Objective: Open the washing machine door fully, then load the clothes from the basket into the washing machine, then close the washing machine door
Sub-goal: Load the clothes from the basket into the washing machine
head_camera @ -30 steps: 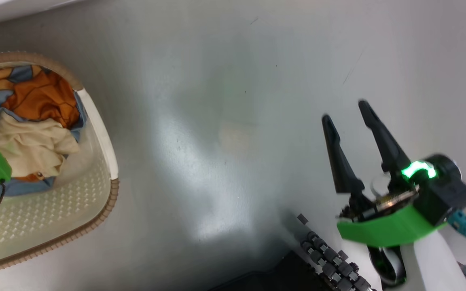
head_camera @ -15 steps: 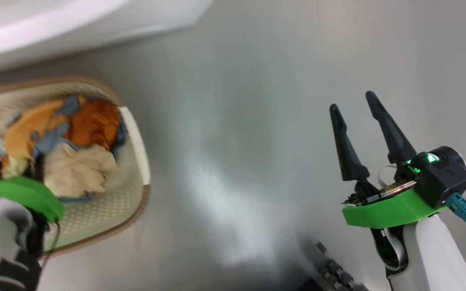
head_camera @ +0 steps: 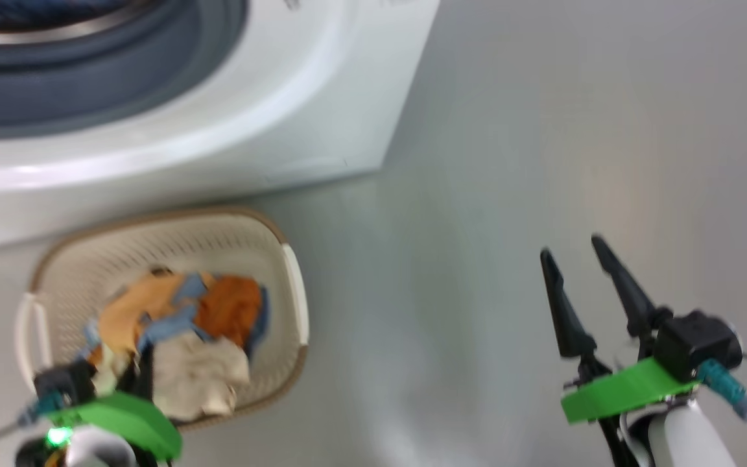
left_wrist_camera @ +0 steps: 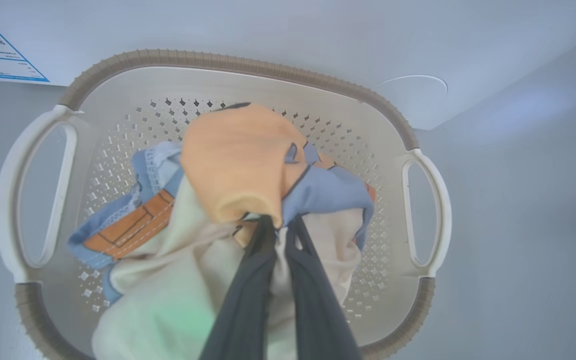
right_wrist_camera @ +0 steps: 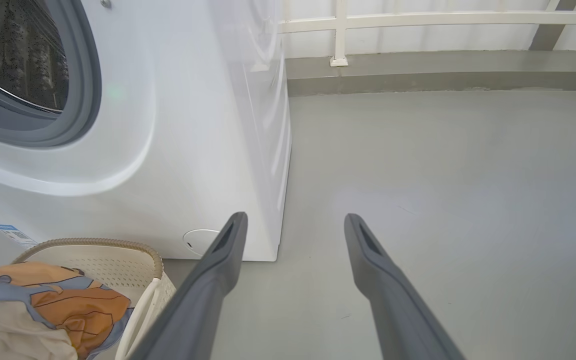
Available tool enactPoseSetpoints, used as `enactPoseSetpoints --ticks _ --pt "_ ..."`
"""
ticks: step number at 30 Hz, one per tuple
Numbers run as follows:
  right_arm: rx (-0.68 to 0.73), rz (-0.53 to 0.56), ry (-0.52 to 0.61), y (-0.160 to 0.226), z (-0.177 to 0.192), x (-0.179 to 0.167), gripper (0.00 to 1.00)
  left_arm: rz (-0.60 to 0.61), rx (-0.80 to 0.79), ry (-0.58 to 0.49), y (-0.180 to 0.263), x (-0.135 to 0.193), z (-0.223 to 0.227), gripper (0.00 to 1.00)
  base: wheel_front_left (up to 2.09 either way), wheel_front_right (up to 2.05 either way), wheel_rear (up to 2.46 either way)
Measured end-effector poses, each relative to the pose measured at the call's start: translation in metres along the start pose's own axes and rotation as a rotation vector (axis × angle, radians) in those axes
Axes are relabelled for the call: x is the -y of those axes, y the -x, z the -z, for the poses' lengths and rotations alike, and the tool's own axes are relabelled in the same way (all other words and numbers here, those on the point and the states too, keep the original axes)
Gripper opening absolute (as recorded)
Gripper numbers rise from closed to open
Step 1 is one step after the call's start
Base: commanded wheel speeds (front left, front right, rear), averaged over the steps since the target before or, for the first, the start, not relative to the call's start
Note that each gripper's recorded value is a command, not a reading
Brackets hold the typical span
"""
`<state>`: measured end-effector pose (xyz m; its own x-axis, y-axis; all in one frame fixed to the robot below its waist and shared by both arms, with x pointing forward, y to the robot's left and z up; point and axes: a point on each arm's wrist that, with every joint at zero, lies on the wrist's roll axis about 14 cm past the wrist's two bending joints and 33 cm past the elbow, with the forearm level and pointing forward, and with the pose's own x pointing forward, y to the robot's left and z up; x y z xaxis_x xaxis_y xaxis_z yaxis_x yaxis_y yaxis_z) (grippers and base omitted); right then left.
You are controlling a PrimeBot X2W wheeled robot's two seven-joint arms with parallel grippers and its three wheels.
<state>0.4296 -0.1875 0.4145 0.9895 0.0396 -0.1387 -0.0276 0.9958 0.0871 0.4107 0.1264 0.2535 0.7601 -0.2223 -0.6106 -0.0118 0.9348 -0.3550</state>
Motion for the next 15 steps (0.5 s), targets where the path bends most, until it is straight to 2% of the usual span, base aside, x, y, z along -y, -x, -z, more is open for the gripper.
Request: enactPoseSetpoints --ticks 12,15 --pt "0.065 -0.045 -0.005 0.062 -0.031 -0.019 1.0 -0.062 0.269 -0.017 0.114 0.014 -0.035 0.0 0.0 0.0 0.0" --pt "0.101 -0.058 0.0 0.074 -0.043 -0.02 1.0 -0.058 0.353 -0.05 0.14 0.02 -0.047 0.0 0.0 0.0 0.0"
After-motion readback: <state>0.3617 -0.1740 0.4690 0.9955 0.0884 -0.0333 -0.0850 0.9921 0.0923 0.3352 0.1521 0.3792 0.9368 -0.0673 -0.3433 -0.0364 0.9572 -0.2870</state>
